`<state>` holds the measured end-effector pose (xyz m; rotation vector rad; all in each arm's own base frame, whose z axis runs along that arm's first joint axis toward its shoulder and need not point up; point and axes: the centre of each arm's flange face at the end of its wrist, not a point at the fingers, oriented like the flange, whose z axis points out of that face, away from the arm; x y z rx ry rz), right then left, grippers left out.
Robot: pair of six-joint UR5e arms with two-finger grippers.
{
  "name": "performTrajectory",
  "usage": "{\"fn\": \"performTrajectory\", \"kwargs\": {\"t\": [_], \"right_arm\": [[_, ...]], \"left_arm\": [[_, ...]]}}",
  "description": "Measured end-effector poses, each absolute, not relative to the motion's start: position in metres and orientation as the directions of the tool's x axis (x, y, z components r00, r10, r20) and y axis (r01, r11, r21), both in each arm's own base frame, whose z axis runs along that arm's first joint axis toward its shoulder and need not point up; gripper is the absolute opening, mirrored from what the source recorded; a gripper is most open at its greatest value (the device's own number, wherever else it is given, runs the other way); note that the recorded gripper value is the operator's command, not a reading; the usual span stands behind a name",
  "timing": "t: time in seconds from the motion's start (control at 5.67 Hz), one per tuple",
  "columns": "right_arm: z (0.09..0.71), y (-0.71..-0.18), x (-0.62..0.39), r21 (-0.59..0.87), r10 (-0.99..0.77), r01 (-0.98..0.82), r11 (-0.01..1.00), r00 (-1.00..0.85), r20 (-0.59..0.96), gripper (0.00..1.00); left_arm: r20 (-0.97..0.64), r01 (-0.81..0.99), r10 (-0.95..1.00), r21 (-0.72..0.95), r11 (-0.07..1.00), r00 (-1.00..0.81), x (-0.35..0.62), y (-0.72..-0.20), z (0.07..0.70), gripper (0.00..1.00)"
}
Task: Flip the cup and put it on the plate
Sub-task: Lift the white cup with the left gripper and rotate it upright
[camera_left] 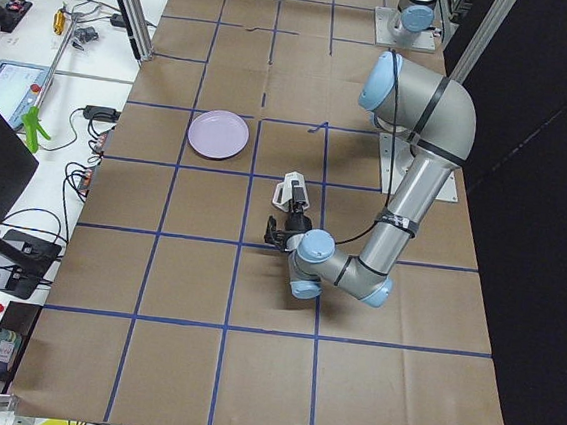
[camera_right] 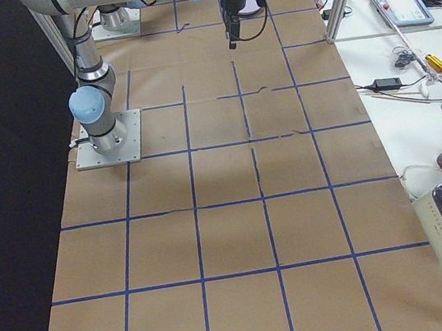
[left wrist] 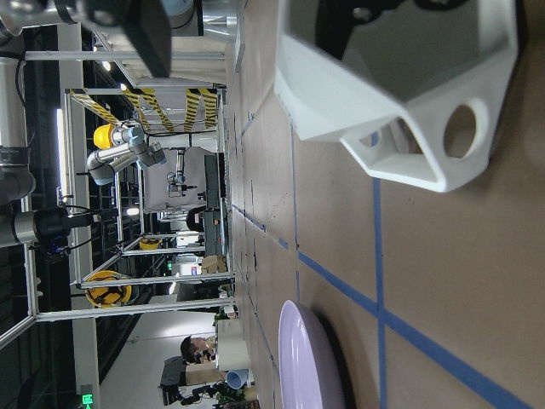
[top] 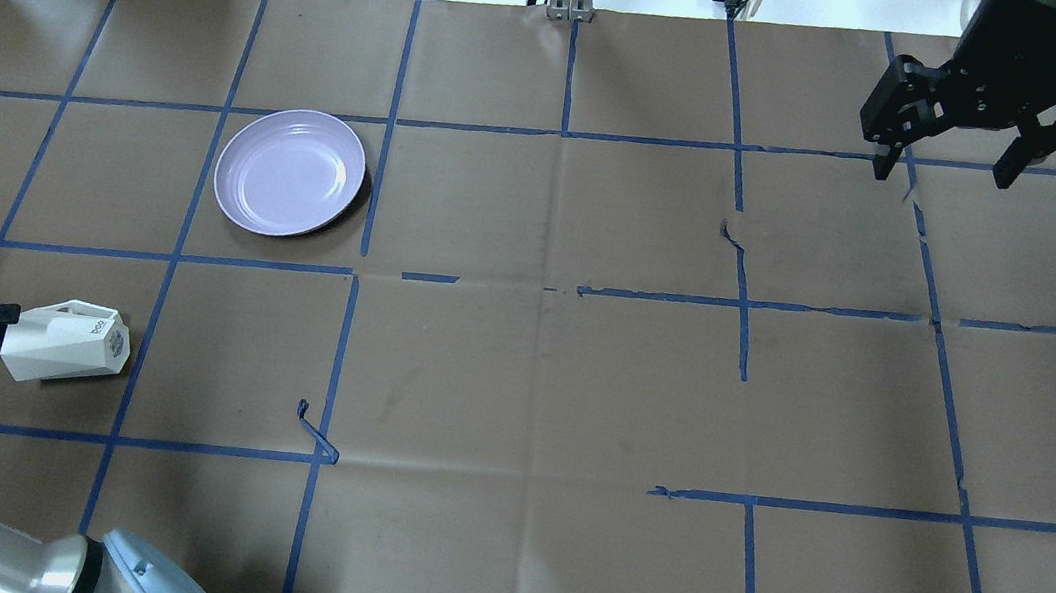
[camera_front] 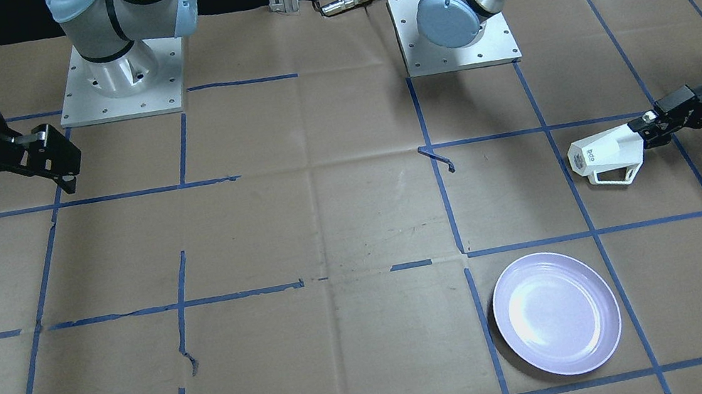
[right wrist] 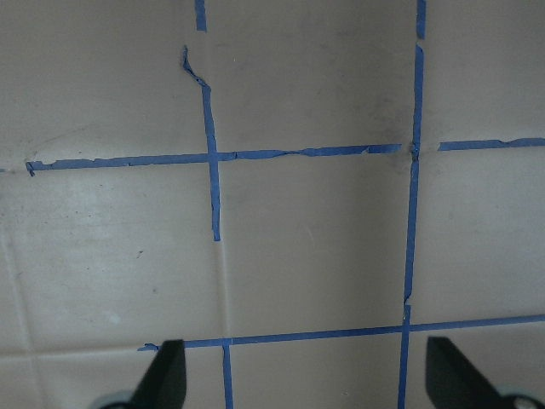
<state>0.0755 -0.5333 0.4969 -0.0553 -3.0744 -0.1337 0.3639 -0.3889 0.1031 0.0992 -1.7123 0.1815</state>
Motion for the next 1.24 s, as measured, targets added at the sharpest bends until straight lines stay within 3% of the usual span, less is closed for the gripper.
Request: {"fn": "performTrajectory", "kwargs": {"t": [0.18,0.71,1.24], "right_arm": [[0.497,-0.533,0.075,0.085,0.033,0.039,0.996,-0.997,0.065,1.00],[0.497,-0.533,0.075,0.086,0.033,0.039,0.996,-0.997,0.065,1.00],[0.497,-0.533,0.075,0.086,0.033,0.039,0.996,-0.997,0.065,1.00]], "left_arm": [[0.988,-0.169,0.037,-0.063,0.984,-0.149,0.364,-0.389,0.103,0.02],[0.985,-0.157,0.040,-0.067,0.985,-0.170,0.365,-0.391,0.114,0.00],[0.922,-0.128,-0.030,-0.022,0.991,-0.387,0.343,-0.411,0.253,0.00]]}}
